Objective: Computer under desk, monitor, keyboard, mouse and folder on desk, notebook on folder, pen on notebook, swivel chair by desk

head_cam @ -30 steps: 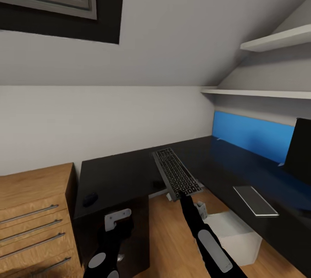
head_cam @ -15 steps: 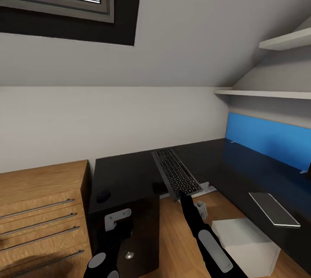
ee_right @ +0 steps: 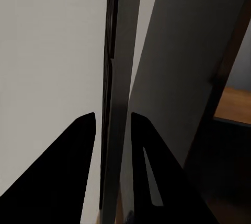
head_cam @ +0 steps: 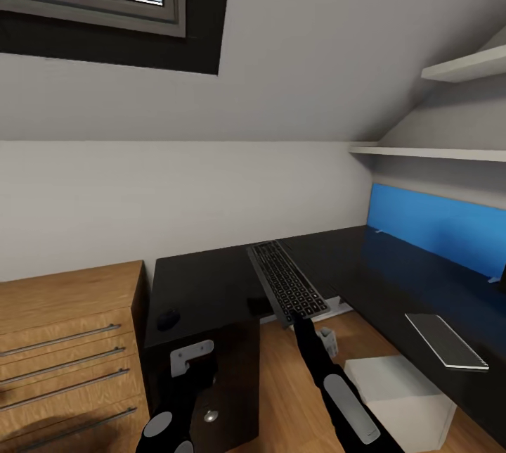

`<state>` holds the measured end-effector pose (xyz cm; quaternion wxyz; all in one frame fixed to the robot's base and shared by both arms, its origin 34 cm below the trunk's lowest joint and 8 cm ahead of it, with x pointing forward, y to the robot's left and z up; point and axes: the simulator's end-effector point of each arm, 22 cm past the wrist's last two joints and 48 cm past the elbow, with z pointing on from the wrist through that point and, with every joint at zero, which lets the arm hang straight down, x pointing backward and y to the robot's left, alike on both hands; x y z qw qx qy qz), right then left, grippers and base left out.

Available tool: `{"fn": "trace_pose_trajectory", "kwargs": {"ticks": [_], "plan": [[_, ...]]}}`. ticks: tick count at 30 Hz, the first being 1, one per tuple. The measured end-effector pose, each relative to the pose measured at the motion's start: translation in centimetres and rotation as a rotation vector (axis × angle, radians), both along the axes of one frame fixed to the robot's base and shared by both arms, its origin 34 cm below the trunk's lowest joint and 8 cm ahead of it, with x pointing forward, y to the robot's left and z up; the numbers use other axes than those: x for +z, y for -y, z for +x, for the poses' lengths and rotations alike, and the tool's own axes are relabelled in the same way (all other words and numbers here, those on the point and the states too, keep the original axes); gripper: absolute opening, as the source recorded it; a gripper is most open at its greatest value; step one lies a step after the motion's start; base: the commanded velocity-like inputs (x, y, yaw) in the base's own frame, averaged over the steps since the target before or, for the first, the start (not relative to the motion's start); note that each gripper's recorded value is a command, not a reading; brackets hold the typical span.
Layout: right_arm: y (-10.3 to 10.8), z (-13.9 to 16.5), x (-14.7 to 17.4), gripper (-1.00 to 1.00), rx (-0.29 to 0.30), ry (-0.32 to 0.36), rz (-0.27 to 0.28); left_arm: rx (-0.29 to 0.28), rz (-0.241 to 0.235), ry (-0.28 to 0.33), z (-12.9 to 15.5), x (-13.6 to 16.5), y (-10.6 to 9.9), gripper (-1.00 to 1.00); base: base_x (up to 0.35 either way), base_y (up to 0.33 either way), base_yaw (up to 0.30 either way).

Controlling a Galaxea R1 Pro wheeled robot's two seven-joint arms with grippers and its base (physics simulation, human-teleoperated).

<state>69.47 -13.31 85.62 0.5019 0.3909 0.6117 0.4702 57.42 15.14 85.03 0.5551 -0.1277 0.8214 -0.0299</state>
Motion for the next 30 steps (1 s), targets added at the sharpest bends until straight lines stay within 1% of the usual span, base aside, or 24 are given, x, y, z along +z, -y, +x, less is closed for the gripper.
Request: {"fn": "trace_pose_trajectory", "kwargs": {"ticks": [6, 12, 18, 23, 30], "plan": [[0.05, 0.01, 0.03, -1.0, -0.001, 0.001, 0.001, 0.0, 0.0, -0.001, -0.01, -0.03, 0.0, 1.0, -0.006, -0.003, 0.0], [-0.1, 0.01, 0.09, -1.0, -0.004, 0.002, 0.001, 0.001, -0.001, 0.002, 0.02, 0.05, -0.01, 1.0, -0.191, -0.187, 0.048], [-0.09, -0.02, 0.39, -1.0, -0.005, 0.007, 0.001, 0.001, 0.0, 0.008, -0.01, 0.31, -0.02, 1.0, -0.214, -0.262, 0.163], [-0.09, -0.06, 0.69, -1.0, -0.005, 0.012, 0.001, 0.001, 0.0, 0.014, -0.04, 0.56, -0.05, 1.0, -0.137, -0.277, 0.21], [-0.12, -0.12, 0.97, -1.0, -0.004, 0.017, 0.0, 0.001, -0.001, 0.019, -0.08, 0.78, -0.03, 1.0, -0.02, -0.054, 0.243]]}}
